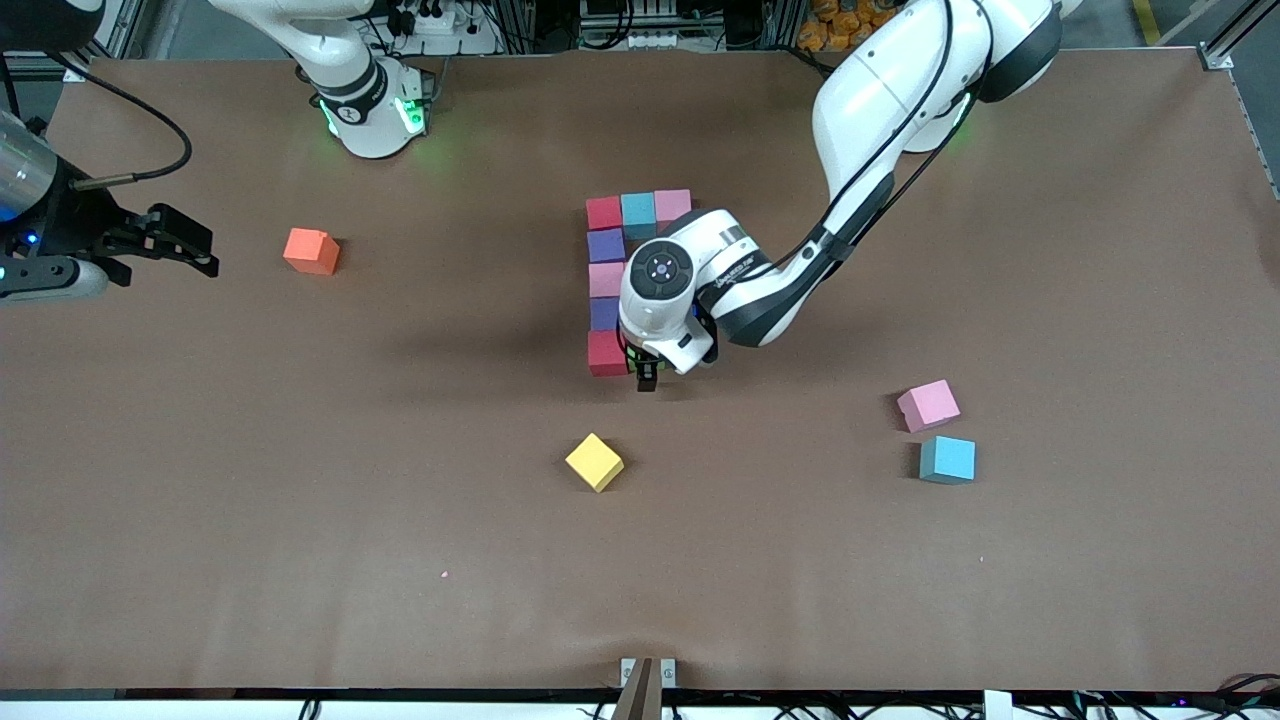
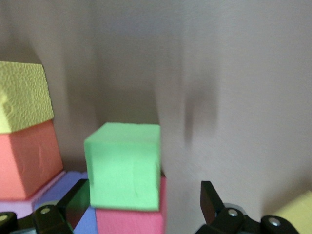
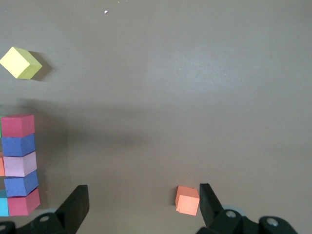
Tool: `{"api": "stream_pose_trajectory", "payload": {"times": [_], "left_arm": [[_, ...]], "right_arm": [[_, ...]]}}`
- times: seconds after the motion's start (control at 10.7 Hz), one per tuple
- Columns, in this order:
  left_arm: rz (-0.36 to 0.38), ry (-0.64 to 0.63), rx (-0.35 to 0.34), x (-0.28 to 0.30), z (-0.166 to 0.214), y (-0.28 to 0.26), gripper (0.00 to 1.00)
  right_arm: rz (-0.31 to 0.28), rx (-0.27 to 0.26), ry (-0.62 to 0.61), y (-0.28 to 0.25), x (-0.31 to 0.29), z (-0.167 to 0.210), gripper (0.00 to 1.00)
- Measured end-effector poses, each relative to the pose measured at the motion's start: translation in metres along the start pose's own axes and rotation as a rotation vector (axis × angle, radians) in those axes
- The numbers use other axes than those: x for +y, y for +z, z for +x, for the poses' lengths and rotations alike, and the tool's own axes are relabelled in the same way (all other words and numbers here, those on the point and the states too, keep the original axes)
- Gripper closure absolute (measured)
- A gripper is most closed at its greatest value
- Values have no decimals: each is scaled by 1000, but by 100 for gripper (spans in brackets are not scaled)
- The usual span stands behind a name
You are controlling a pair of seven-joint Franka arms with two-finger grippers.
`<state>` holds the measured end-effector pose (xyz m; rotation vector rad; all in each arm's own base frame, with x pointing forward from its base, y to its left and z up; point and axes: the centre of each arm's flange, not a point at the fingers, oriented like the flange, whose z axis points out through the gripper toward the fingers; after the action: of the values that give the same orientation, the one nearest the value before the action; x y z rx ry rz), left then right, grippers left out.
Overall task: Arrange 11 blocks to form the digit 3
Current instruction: 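Lower the green cube beside red and open the left gripper, then move the left gripper to the pink cube beside the cyan cube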
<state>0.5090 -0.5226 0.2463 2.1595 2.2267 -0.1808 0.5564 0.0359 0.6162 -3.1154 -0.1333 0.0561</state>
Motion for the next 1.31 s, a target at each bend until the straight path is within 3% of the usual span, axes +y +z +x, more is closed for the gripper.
{"api": "stream_pose_trajectory", "payload": {"times": [0.37,0.56,0.75,1.03,1.31], "left_arm": [[-71,55,-12,26,21,-85,0],[-82,118,-39,49,50,-126,0],[-86,224,-18,67,84,-158,0],[1,466,66,84,138,-175,0],[130,681,98,114,225,-173,0]], "right_arm": [[-1,-2,12,1,7,0,0],[-1,-3,16,2,9,1,0],[0,-9,16,5,9,3,0],[0,-16,17,10,10,5,0],[0,-16,14,10,8,5,0]]}}
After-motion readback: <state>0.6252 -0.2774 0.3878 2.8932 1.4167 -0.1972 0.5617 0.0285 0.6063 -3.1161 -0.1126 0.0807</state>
